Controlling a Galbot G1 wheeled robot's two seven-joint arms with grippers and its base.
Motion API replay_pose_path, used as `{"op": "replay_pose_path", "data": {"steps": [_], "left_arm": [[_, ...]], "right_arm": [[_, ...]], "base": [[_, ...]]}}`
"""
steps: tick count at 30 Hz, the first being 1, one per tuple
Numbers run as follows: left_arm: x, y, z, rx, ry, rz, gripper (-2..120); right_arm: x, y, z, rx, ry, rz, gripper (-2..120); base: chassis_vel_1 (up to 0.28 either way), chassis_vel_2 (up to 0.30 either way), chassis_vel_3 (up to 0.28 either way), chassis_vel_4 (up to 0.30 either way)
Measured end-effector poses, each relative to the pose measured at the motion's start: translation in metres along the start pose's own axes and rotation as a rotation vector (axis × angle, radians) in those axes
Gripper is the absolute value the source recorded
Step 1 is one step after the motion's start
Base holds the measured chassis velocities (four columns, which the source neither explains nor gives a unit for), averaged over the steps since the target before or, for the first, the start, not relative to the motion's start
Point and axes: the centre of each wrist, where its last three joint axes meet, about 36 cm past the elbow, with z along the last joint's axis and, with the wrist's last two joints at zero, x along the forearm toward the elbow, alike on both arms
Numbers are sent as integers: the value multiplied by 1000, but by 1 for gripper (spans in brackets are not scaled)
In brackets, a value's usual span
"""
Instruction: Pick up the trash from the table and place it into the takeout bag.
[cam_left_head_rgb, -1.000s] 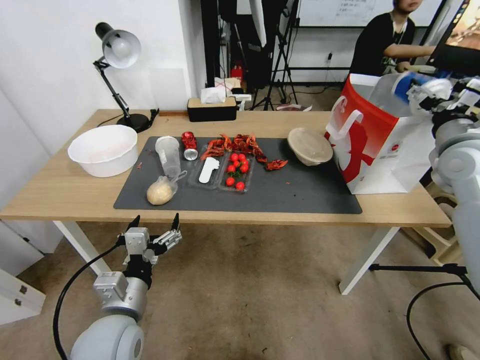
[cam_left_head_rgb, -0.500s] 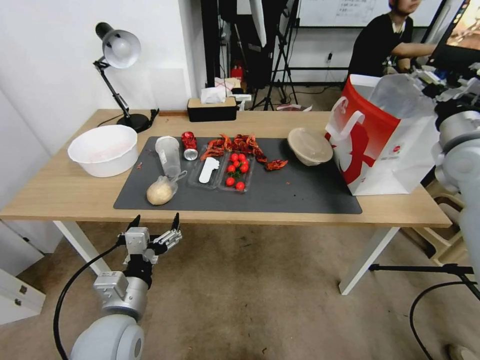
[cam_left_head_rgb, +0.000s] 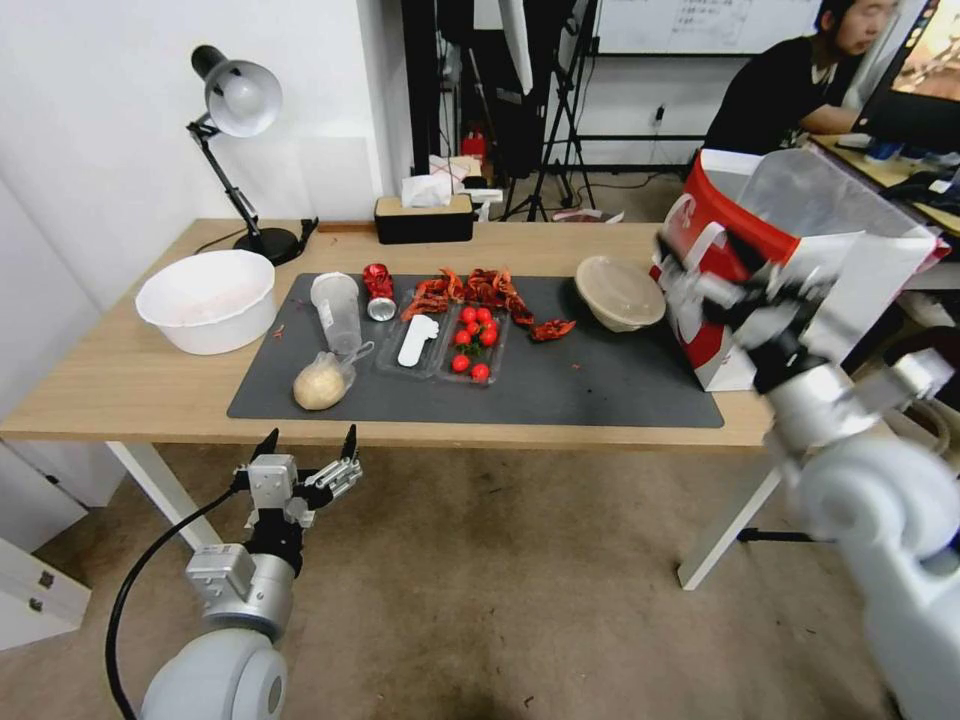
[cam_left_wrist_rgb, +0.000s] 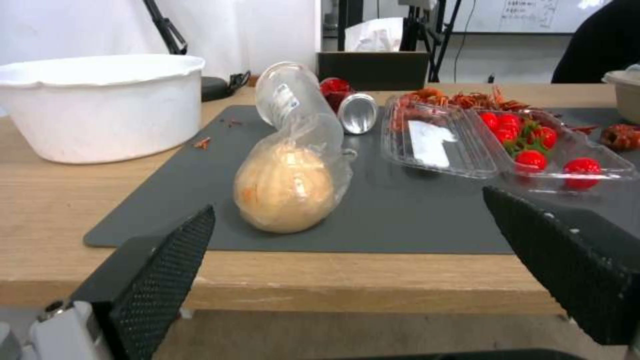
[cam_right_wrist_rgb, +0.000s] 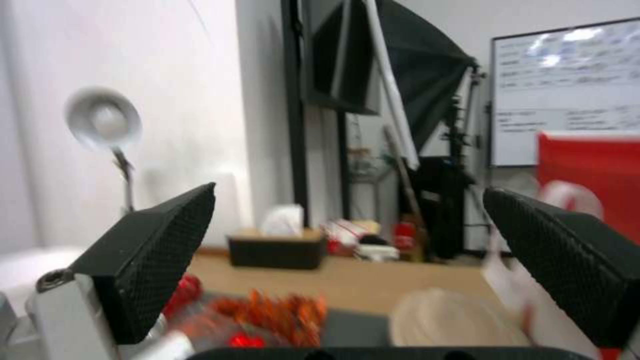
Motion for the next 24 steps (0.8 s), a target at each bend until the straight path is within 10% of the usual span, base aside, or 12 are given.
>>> {"op": "replay_pose_path", "data": {"steps": [24], "left_arm": [[-3,4,5,-13,-12,8,100]], "right_arm": [[116,82,122,151,234,296,100]], "base": [[0,0,0,0]]}}
